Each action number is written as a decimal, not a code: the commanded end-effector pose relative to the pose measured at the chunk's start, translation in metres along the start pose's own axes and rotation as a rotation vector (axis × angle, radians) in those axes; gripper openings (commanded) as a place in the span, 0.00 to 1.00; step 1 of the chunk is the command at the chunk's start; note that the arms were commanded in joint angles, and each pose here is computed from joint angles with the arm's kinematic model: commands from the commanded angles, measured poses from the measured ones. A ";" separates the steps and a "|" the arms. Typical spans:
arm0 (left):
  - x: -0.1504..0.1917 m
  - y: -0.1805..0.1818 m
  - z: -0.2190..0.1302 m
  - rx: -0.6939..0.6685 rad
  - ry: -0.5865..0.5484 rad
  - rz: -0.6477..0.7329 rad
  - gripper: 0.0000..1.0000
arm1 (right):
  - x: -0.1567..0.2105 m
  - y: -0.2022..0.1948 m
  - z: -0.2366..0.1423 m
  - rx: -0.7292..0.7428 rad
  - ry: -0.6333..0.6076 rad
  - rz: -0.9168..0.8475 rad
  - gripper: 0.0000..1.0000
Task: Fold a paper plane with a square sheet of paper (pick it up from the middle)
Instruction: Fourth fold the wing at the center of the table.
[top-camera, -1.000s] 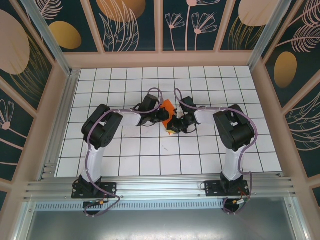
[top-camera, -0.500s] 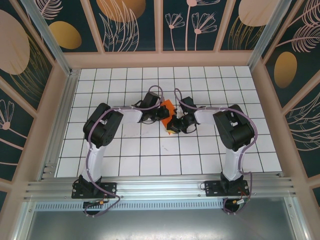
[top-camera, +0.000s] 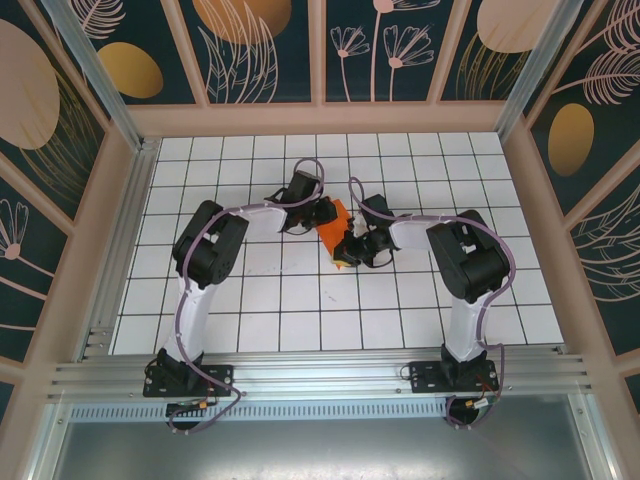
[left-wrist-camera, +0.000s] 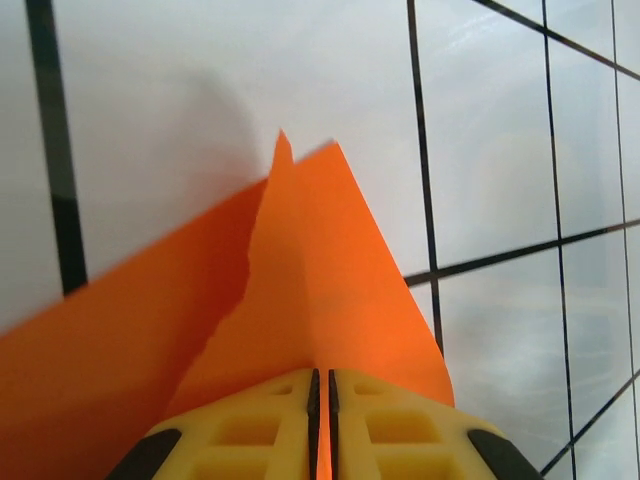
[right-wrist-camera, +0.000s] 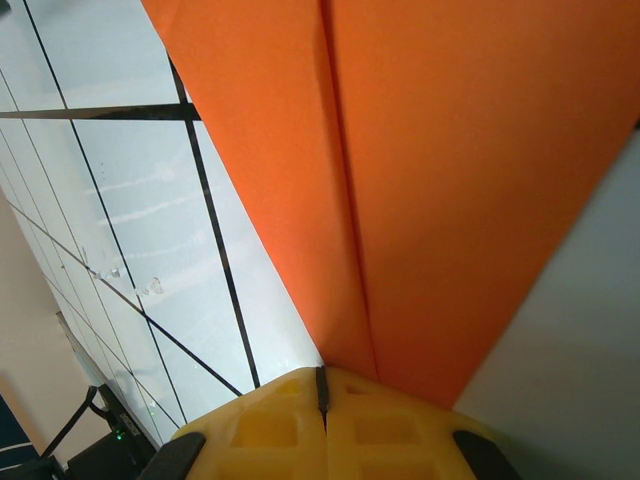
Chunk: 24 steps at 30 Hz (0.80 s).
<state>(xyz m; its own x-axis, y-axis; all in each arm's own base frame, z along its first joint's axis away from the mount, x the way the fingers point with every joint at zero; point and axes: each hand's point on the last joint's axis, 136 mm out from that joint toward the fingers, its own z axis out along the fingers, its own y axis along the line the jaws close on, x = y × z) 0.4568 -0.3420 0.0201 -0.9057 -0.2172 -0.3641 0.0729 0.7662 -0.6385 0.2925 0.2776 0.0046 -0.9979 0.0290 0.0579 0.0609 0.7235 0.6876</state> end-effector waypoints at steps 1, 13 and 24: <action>-0.021 0.045 0.007 -0.141 -0.060 -0.005 0.13 | 0.080 -0.115 0.023 0.391 0.195 0.210 0.04; -0.047 0.045 0.020 -0.171 -0.083 0.023 0.14 | 0.087 -0.119 0.024 0.399 0.208 0.207 0.04; -0.079 0.032 0.034 -0.146 -0.116 0.044 0.18 | 0.094 -0.125 0.023 0.411 0.215 0.219 0.04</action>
<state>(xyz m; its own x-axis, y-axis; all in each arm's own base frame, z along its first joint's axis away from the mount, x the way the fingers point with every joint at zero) 0.5110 -0.3498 0.0220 -0.8915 -0.2053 -0.4038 0.0767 0.8101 -0.5813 0.2937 0.2792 0.0037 -0.9992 0.0259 0.0298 0.0394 0.7084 0.7047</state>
